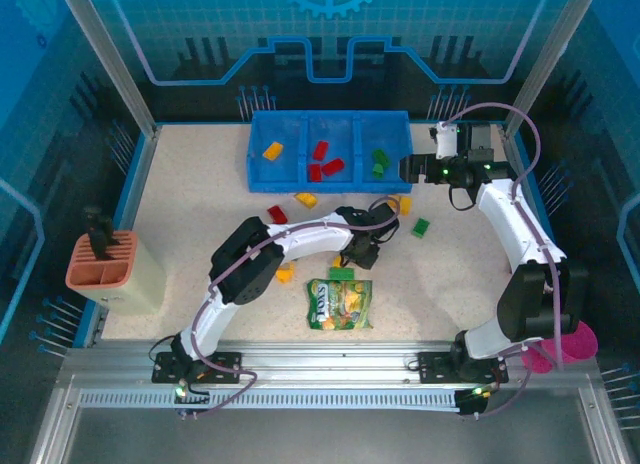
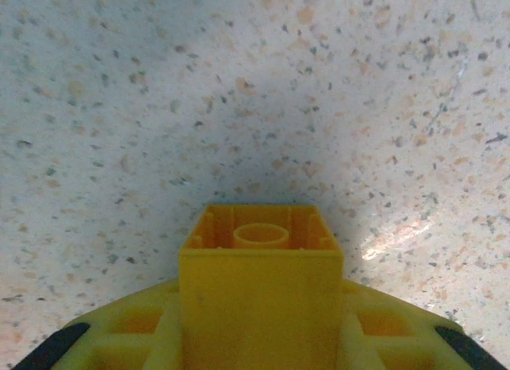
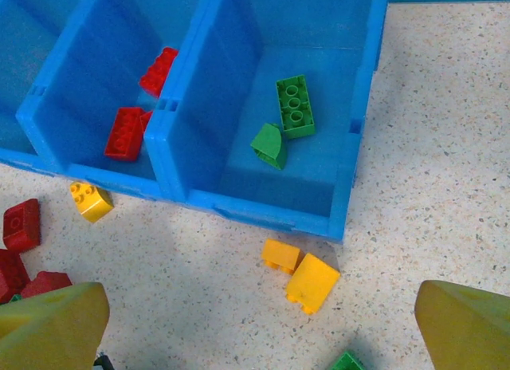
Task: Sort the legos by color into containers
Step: Pick up the lego from the center of the table, then place the lego in the container.
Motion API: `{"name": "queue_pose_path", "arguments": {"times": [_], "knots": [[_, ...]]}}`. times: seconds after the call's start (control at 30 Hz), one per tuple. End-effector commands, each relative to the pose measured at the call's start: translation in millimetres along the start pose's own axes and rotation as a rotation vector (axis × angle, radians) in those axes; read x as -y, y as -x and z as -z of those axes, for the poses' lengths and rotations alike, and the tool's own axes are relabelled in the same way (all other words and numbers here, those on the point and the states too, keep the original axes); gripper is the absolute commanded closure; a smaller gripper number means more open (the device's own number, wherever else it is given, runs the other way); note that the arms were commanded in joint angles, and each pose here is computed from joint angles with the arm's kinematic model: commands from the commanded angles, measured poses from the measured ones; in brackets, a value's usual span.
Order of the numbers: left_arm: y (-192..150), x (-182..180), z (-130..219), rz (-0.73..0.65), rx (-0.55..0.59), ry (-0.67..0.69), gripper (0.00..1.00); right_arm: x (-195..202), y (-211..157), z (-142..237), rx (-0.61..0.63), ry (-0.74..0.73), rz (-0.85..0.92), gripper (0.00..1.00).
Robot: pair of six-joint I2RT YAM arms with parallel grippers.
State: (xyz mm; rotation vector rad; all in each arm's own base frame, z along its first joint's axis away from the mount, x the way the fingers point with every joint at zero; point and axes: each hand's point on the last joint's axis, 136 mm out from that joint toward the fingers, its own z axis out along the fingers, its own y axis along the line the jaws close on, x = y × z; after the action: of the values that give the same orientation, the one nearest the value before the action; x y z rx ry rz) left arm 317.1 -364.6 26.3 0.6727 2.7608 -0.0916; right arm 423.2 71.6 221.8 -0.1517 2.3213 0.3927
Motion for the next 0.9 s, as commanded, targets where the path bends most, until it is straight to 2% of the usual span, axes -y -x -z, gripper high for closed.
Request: {"name": "queue_pose_path", "arguments": {"times": [0.0, 0.2, 0.33, 0.57, 0.73, 0.87], "knots": [[33.9, -35.0, 62.6, 0.058, 0.147, 0.030, 0.82, 3.5, 1.8, 5.4, 0.018, -0.002, 0.001, 0.01], [74.9, -114.7, 131.1, 0.155, 0.338, 0.113, 0.82, 2.8, -2.0, -1.8, 0.007, 0.016, -0.010, 0.01], [96.8, -166.5, 148.9, 0.211, 0.428, 0.222, 0.82, -0.5, -4.4, -4.9, -0.002, 0.031, -0.010, 0.01], [129.4, -234.7, 146.8, 0.308, 0.488, 0.326, 0.83, -6.8, -12.1, -5.6, -0.028, 0.008, 0.033, 0.00], [151.8, -281.0, 130.9, 0.363, 0.508, 0.397, 0.83, -8.5, -15.6, -9.2, -0.041, 0.004, 0.043, 0.00], [167.2, -309.7, 114.1, 0.427, 0.526, 0.404, 0.83, -12.4, -17.4, -10.9, -0.051, 0.010, 0.054, 0.00]]}}
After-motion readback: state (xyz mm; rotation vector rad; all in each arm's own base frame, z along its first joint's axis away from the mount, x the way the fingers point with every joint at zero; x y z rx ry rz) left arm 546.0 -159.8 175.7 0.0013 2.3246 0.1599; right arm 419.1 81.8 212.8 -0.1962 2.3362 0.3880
